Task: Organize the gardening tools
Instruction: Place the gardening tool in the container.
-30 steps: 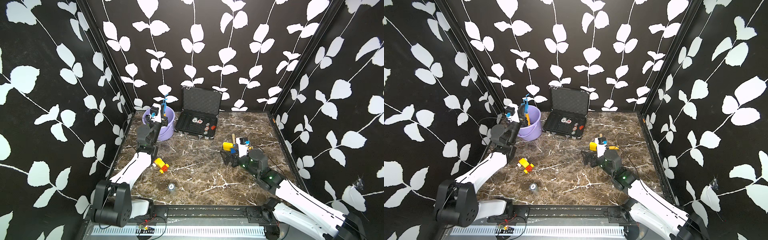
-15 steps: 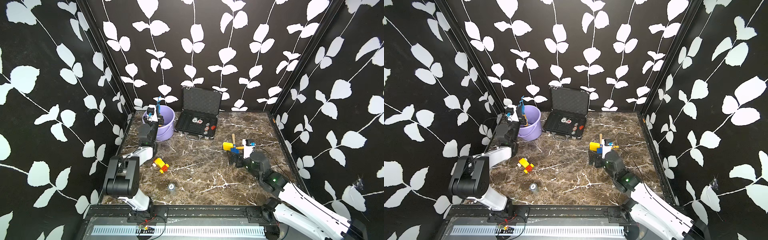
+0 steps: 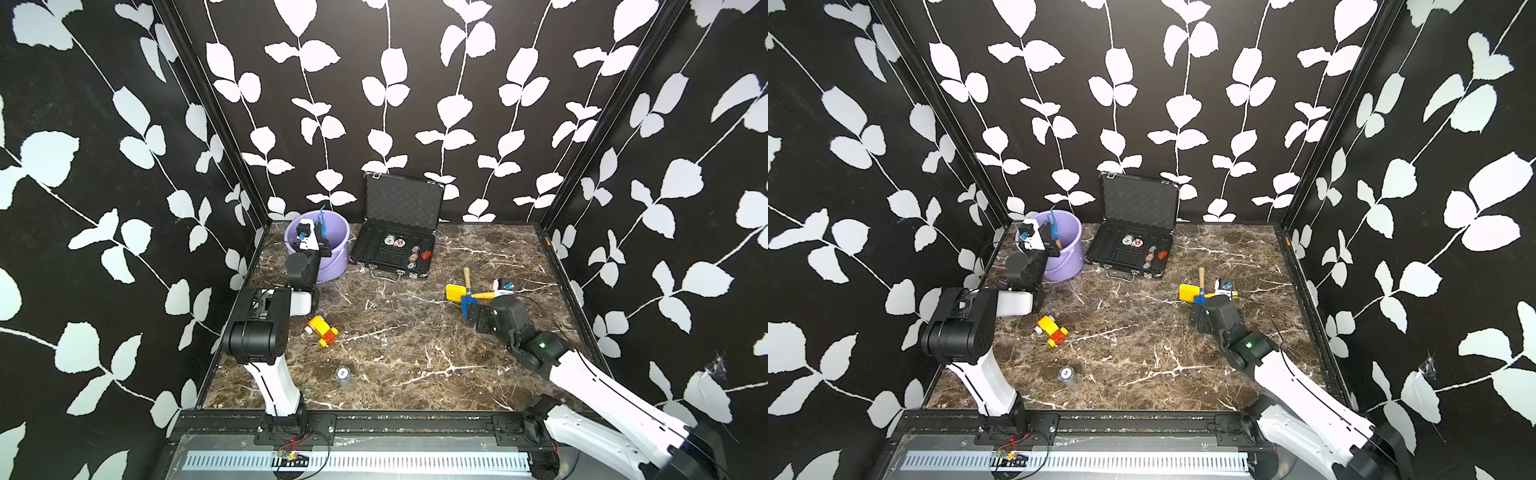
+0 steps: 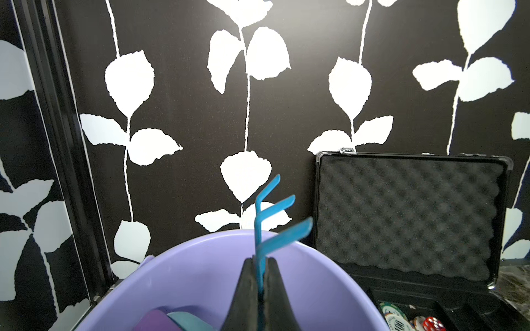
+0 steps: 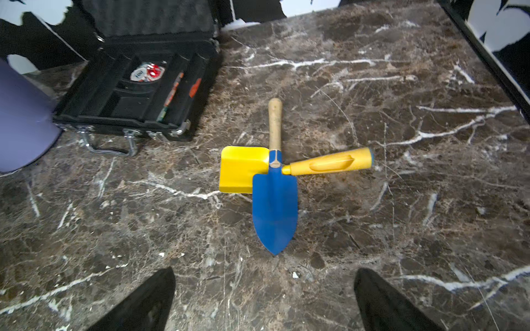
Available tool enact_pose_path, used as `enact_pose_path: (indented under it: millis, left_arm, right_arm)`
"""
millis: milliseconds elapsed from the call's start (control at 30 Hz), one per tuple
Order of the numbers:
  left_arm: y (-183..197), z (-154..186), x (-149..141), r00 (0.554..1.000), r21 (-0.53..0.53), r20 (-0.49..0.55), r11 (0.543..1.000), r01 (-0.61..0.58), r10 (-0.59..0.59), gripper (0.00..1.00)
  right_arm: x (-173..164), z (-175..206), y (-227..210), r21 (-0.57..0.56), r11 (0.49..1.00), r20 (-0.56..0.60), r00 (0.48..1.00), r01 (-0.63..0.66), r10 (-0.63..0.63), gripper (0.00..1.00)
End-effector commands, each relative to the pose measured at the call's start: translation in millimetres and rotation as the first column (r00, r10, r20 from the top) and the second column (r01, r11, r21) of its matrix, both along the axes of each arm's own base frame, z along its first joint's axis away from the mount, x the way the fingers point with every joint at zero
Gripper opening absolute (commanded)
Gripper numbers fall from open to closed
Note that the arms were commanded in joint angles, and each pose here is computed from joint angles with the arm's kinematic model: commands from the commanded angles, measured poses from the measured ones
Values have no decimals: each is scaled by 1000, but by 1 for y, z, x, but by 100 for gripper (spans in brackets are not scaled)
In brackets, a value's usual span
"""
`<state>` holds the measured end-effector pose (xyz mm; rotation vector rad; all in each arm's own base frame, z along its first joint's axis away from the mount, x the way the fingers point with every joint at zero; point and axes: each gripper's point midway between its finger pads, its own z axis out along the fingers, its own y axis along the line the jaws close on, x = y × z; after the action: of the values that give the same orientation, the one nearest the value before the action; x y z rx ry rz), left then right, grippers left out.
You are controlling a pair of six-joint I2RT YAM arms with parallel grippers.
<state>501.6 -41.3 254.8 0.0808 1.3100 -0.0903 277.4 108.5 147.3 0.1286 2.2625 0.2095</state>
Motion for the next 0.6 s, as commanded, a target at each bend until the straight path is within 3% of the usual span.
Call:
enact_pose_path:
  millis: [0,400,567]
  left_arm:
    - [6,12,5,999,-39,47,999,-2,3,6]
    - [15,10,1,1000,-81,17,997,-17,19,45]
    - [17,17,-3,1000,-80,-3,997,-20,19,59]
  right_arm:
    - [8,-4,0,43,999,-61,998,9,-6,95]
    - [60,-21,-9,-2,1000,-180,983,25,-25,89]
    - [89,-30,-4,-18,1000,-251,968,-18,13,80]
